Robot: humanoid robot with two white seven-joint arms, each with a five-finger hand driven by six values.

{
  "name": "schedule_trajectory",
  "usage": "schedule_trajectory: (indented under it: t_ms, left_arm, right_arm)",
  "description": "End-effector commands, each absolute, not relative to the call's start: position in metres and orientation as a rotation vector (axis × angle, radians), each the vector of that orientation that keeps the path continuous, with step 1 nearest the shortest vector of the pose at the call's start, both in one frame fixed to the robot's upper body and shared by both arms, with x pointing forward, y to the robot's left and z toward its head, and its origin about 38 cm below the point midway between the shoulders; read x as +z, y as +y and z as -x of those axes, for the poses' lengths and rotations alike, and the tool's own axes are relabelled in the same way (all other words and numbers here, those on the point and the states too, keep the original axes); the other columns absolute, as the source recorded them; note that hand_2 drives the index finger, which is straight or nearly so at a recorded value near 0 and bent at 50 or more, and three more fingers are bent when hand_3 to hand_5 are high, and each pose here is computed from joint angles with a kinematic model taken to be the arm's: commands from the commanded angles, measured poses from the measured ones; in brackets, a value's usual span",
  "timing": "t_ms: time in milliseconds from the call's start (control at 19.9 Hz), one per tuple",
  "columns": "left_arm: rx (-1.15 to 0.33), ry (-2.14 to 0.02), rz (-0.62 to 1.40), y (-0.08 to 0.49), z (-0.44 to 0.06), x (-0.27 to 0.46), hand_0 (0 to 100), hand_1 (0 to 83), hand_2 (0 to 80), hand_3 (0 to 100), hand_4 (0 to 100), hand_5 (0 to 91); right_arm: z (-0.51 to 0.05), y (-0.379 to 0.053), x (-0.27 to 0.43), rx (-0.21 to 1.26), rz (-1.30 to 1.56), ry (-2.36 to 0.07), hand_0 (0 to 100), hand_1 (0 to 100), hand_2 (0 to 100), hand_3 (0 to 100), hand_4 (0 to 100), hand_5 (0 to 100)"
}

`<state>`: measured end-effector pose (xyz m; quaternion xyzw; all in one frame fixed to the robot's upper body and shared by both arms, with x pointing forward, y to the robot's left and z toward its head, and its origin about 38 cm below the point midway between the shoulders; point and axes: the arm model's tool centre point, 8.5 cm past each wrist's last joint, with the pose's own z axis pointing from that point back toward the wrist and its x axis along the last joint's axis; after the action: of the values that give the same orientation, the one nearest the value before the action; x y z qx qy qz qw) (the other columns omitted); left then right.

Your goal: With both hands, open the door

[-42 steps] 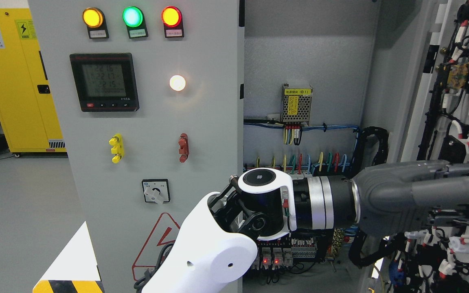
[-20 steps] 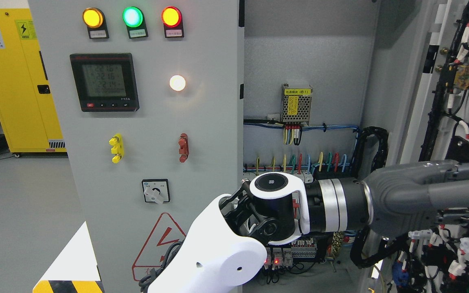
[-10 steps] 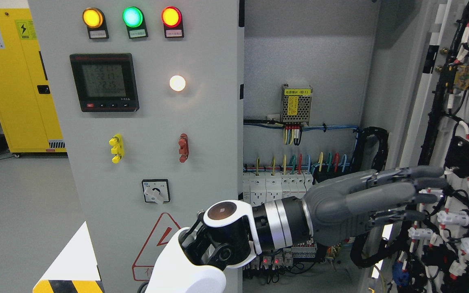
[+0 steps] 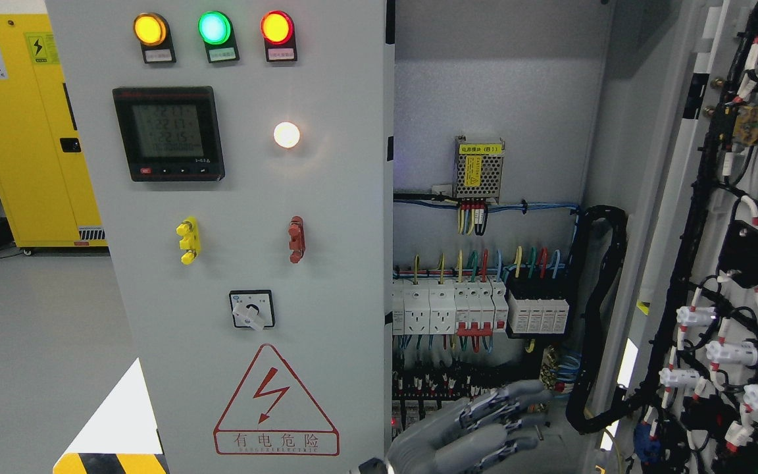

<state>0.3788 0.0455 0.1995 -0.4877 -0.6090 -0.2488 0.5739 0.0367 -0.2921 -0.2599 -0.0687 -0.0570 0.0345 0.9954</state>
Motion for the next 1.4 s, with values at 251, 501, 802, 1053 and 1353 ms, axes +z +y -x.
schedule_trajectory:
  t_ms: [251, 501, 802, 1053, 1353]
  left_arm:
    - [-0.356, -1.029, 0.719, 0.173, -0.254, -0.063, 12, 55.6, 0.0, 0, 0, 0.0]
    - [-0.126, -0.757, 0.548, 0.196, -0.147, -0.202, 12, 55.6, 0.0, 0, 0, 0.0]
    - [-0.025, -0.433, 0.406, 0.217, -0.019, -0.248, 12, 55.6, 0.0, 0, 0, 0.0]
    - [0.007, -0.26, 0.352, 0.234, 0.04, -0.249, 12, 55.6, 0.0, 0, 0, 0.0]
    - [0.136, -0.15, 0.213, 0.249, 0.043, -0.256, 12, 55.6, 0.0, 0, 0, 0.0]
  right_arm:
    - [-0.015, -0.295, -0.26, 0.068, 0.141, -0.08, 0, 50, 4, 0, 0, 0]
    - [-0.015, -0.29, -0.261, 0.066, 0.133, -0.08, 0, 50, 4, 0, 0, 0]
    - [-0.015, -0.292, -0.261, 0.066, 0.136, -0.078, 0, 50, 4, 0, 0, 0]
    - [-0.015, -0.292, -0.261, 0.066, 0.136, -0.08, 0, 50, 4, 0, 0, 0]
    - [-0.018, -0.29, -0.261, 0.068, 0.133, -0.091, 0, 50, 4, 0, 0, 0]
